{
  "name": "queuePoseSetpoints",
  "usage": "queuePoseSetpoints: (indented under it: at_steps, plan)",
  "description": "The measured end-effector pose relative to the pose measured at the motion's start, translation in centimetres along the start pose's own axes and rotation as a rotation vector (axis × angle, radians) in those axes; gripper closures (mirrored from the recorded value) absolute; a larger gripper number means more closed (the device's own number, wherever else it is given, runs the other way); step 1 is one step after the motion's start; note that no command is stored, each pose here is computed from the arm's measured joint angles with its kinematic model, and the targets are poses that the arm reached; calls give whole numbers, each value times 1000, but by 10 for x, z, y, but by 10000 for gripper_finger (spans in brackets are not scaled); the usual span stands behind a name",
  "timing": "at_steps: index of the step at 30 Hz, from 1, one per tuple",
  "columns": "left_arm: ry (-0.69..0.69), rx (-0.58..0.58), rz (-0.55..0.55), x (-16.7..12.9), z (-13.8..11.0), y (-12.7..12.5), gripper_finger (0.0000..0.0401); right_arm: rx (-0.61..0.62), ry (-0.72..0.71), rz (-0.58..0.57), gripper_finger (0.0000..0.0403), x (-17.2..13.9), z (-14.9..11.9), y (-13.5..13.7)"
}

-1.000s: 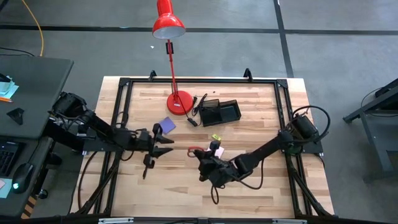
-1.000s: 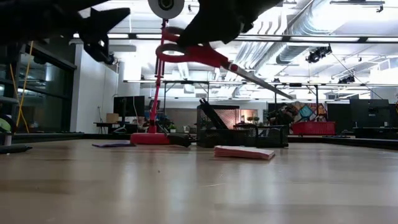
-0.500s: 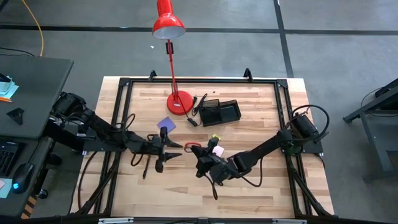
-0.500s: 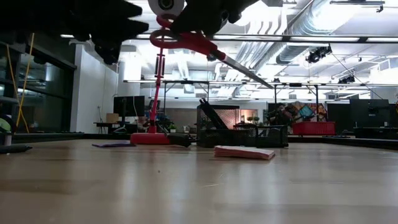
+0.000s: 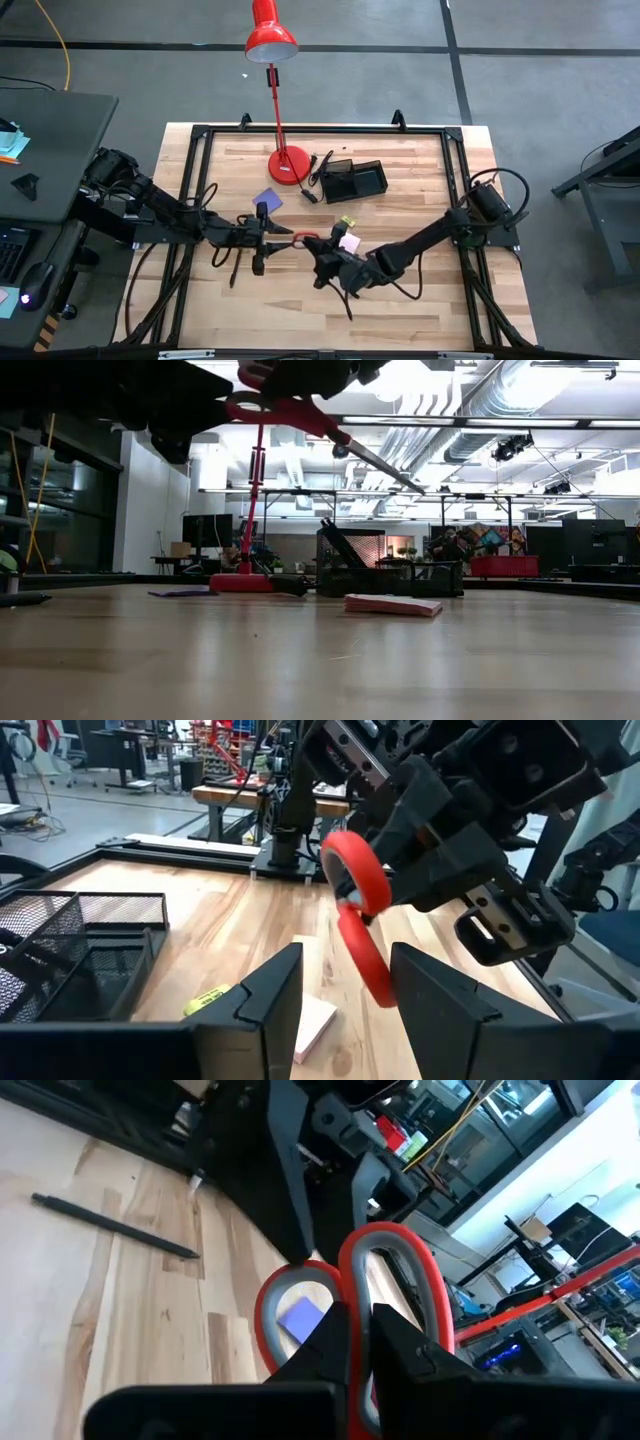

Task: Pick and place office supplies into organizer
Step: Put the red scissors into the black desk organizer

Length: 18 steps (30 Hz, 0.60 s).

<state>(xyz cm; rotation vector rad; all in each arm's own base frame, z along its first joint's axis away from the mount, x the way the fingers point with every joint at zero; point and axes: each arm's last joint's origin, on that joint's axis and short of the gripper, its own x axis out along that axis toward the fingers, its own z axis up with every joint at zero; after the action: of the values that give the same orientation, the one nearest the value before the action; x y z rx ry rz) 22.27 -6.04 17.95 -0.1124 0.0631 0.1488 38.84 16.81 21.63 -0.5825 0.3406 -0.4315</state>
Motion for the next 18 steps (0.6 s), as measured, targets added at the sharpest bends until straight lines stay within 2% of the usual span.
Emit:
queuePoseSetpoints:
  at_steps: [12,15,18]
  plan:
    - [21,9,-3,0,-2,0,263,4,-57,50,402,10,3,-7]
    - [21,13,-3,0,-2,0,289,11,-64,58,402,12,3,-9]
    - [21,14,-1,0,-2,0,334,6,-59,47,403,13,2,-10]
